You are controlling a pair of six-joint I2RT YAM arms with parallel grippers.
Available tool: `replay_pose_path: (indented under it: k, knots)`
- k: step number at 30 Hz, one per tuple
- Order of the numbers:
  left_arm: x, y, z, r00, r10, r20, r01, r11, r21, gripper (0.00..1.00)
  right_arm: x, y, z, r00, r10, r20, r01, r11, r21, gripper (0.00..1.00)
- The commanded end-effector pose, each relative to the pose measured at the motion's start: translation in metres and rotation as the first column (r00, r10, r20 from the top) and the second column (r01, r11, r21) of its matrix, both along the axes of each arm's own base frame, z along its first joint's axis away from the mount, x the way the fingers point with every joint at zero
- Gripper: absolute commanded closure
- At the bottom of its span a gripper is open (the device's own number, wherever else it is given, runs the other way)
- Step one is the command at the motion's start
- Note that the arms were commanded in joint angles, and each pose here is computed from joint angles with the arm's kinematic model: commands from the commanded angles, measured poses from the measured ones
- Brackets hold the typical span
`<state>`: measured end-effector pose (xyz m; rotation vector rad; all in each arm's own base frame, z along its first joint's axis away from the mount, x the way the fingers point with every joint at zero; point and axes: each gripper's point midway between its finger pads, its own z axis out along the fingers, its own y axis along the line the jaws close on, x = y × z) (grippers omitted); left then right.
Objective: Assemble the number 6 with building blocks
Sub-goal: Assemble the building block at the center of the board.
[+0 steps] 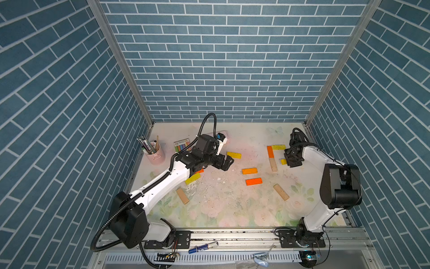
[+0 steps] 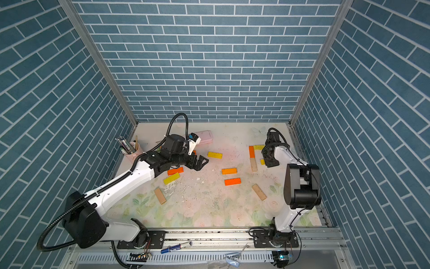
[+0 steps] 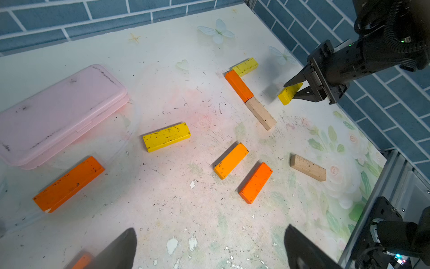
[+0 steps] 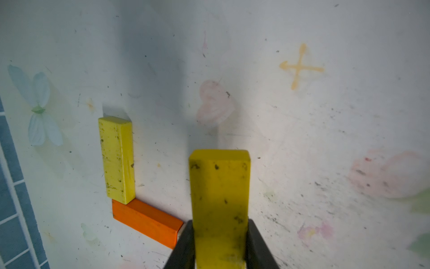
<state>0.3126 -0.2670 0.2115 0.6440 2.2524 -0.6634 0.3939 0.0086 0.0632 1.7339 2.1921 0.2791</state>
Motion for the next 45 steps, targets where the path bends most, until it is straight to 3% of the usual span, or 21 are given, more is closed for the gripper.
replay_pose_path:
  k: [1,17,45]
  knots:
    - [-0.002,-0.005,-0.005,1.000,-0.016,-0.013,0.016,1.000,-0.010,0.01,0.009,-0.001,-0.008,0.996,-0.088,-0.004,0.088,0.995,0.038,0.81]
    - [-0.003,-0.006,-0.002,1.000,-0.024,-0.007,0.024,1.000,-0.019,0.01,0.031,-0.001,-0.023,0.989,-0.144,-0.021,0.145,0.987,0.067,0.79]
    - [-0.005,-0.005,0.001,1.000,-0.027,0.004,0.027,0.999,-0.027,0.01,0.038,0.012,-0.038,0.989,-0.141,-0.043,0.144,0.985,0.090,0.76]
